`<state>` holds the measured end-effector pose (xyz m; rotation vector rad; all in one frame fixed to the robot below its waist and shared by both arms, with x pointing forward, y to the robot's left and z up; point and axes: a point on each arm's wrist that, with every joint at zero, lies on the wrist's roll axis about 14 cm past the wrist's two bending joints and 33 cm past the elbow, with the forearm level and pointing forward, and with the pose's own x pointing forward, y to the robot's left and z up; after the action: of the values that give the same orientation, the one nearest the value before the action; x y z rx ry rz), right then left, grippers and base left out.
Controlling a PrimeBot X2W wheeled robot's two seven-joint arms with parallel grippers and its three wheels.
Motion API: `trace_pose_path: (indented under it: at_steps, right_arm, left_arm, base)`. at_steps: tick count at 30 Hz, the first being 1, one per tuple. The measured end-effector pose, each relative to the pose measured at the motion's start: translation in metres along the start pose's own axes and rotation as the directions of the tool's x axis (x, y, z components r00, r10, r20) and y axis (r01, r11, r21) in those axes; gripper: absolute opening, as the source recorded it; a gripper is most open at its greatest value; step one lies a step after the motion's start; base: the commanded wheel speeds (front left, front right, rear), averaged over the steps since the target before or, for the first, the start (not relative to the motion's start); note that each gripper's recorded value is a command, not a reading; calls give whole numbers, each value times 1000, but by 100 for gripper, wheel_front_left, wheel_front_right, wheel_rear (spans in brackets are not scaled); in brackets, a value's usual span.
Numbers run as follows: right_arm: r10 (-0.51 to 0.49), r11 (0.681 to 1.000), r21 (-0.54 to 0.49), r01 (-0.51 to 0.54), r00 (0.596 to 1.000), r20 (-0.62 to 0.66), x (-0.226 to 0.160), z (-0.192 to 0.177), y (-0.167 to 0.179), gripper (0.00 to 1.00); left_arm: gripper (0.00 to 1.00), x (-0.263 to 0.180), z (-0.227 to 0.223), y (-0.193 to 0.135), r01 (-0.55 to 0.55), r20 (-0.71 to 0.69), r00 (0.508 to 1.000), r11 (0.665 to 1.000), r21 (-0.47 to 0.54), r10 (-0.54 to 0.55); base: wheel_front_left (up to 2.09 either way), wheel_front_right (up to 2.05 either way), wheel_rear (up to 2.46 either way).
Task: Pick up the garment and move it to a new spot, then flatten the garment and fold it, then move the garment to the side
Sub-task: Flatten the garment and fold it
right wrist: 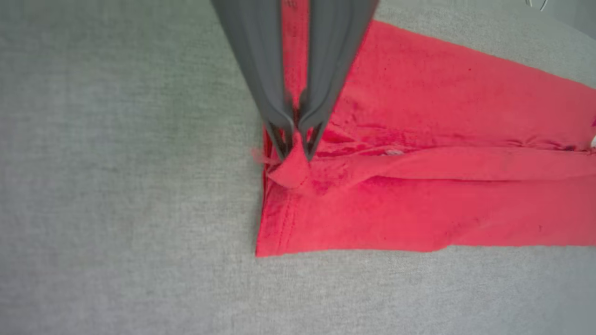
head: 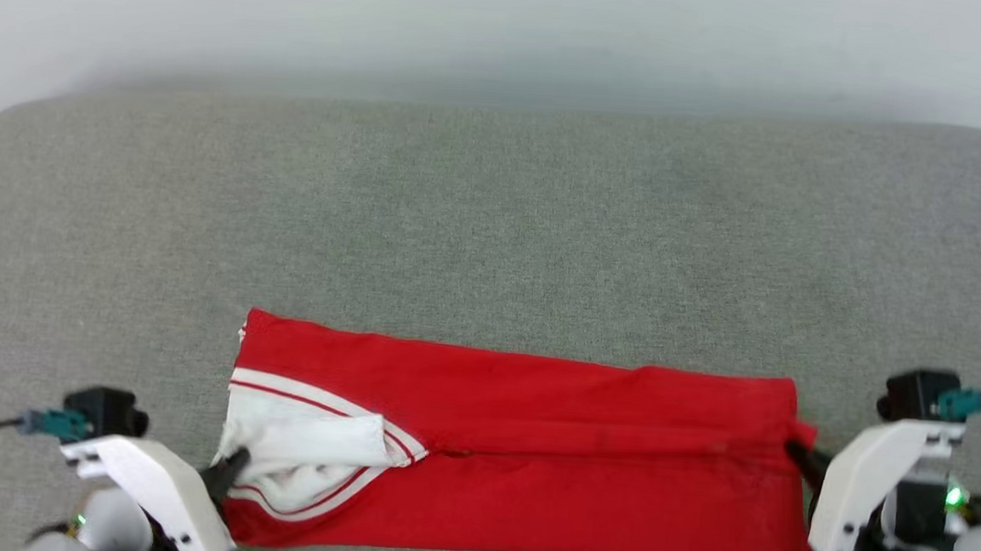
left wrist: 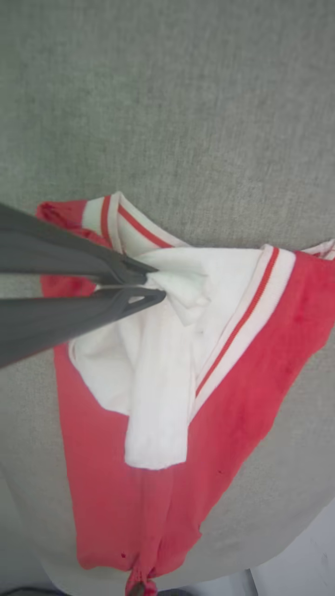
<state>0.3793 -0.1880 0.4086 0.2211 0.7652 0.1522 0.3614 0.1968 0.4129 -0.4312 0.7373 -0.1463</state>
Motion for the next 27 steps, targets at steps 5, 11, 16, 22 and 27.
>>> trace_pose_path:
  at_steps: [5,11,16,22,27]
  right_arm:
    - [-15,999,45,15,1000,10,-3,-25,-4,100]
    - [-16,999,52,7,986,165,-17,-12,-1,100]
    - [-11,1000,31,2,950,312,-41,19,1,100]
    - [-68,998,22,64,925,375,-68,41,-21,100]
    - [-125,992,10,128,943,309,-72,43,-43,100]
  left_arm:
    - [100,5,-17,0,-8,29,1000,998,-59,10]
    - [100,3,5,-12,0,199,980,1000,4,-1]
    - [100,-12,44,-34,-3,405,914,996,90,-34]
    - [100,-38,80,-66,1,584,805,983,184,-110]
    - [100,-62,110,-80,-68,708,692,964,258,-141]
  base:
    - [0,0,0]
    - [0,0,0]
    - [0,0,0]
    - [0,0,0]
    - [0,0,0]
